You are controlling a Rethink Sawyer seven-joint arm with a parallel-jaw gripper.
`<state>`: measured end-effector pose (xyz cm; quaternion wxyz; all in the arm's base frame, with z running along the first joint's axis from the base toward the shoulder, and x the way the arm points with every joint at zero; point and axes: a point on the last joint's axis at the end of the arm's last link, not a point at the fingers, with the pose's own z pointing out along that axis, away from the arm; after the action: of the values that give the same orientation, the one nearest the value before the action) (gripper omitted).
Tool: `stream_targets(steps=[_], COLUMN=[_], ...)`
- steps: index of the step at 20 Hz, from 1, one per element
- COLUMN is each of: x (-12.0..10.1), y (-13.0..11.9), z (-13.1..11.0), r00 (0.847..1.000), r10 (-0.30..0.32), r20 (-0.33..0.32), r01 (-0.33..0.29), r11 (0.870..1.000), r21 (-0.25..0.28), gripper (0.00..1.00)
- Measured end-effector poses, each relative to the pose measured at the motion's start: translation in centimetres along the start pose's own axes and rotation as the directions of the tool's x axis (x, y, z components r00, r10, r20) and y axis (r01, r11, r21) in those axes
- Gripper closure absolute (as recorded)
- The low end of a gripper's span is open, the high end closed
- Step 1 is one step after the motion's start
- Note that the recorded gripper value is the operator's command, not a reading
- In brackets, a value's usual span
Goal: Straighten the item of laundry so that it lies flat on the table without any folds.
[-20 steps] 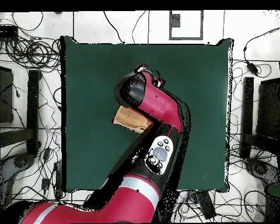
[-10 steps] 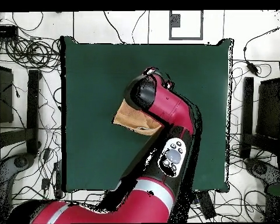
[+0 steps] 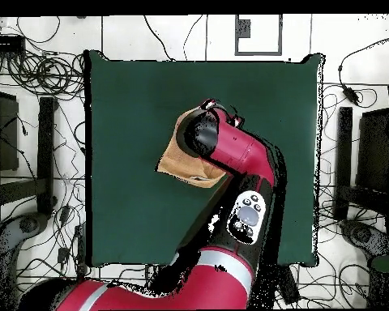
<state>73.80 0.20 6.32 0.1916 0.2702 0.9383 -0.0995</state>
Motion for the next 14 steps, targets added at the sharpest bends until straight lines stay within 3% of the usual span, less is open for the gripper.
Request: stream_targets(steps=[9, 14], x=[1.0, 1.3], y=[0.4, 0.4], z=[0.7, 1.5], r00=[0.994, 0.985], r10=[-0.106, -0.167], r20=[-0.024, -0.036], r01=[0.104, 0.162], r11=[0.993, 0.981], r21=[-0.057, -0.108], gripper=[0.0, 0.0])
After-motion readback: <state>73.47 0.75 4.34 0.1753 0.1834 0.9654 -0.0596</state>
